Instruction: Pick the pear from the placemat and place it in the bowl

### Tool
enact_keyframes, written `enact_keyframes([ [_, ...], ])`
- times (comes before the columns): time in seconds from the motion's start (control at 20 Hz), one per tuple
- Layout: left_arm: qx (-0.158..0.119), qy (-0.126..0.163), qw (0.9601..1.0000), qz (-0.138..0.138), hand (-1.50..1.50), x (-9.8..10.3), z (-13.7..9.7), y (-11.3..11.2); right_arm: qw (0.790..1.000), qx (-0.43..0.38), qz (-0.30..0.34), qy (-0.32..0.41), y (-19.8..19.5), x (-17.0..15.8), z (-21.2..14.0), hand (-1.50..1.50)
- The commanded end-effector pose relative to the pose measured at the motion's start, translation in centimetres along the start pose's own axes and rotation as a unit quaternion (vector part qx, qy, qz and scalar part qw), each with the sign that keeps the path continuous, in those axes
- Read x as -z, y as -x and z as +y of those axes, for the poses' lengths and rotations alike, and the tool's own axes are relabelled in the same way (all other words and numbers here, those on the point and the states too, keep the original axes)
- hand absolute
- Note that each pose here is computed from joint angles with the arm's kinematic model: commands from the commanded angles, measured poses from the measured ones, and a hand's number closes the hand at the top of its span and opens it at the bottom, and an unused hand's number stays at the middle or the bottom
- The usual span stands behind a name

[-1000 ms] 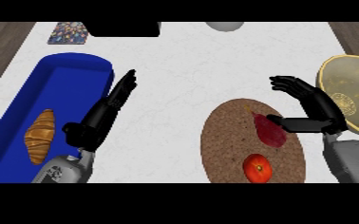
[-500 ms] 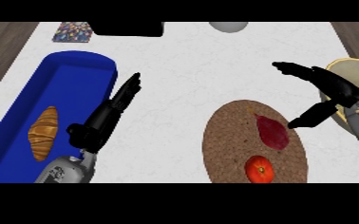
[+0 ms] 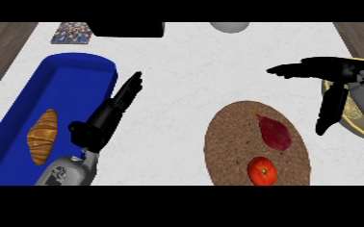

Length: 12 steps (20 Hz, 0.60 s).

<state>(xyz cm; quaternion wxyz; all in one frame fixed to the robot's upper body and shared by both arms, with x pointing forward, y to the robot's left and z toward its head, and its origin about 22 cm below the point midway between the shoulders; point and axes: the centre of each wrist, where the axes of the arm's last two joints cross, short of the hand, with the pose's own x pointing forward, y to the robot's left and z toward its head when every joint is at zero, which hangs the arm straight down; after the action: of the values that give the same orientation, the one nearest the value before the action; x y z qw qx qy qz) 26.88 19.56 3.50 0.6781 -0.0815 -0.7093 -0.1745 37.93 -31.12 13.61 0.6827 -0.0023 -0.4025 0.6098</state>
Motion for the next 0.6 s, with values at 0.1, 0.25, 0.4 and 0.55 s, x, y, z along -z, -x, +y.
enact_keyframes([
  [0.1, 0.001, -0.010, 0.9999, 0.004, 0.00, -0.3, 1.3, 0.4, 0.997, -0.032, 0.029, -0.063, -3.3, 1.4, 0.1, -1.50],
  [0.25, 0.002, -0.008, 0.9999, 0.008, 0.00, -0.1, -0.7, 1.2, 0.997, -0.031, 0.036, -0.066, -3.1, 2.0, 0.7, -1.50],
  [0.4, 0.002, 0.001, 1.0000, 0.006, 0.00, -0.5, 0.4, 0.0, 0.998, -0.019, 0.030, -0.046, -1.1, 2.1, 2.5, -1.50],
  [0.55, -0.001, -0.010, 0.9999, 0.003, 0.00, -0.4, 1.7, -1.0, 0.999, -0.028, 0.029, -0.036, -2.2, 1.5, 3.1, -1.50],
])
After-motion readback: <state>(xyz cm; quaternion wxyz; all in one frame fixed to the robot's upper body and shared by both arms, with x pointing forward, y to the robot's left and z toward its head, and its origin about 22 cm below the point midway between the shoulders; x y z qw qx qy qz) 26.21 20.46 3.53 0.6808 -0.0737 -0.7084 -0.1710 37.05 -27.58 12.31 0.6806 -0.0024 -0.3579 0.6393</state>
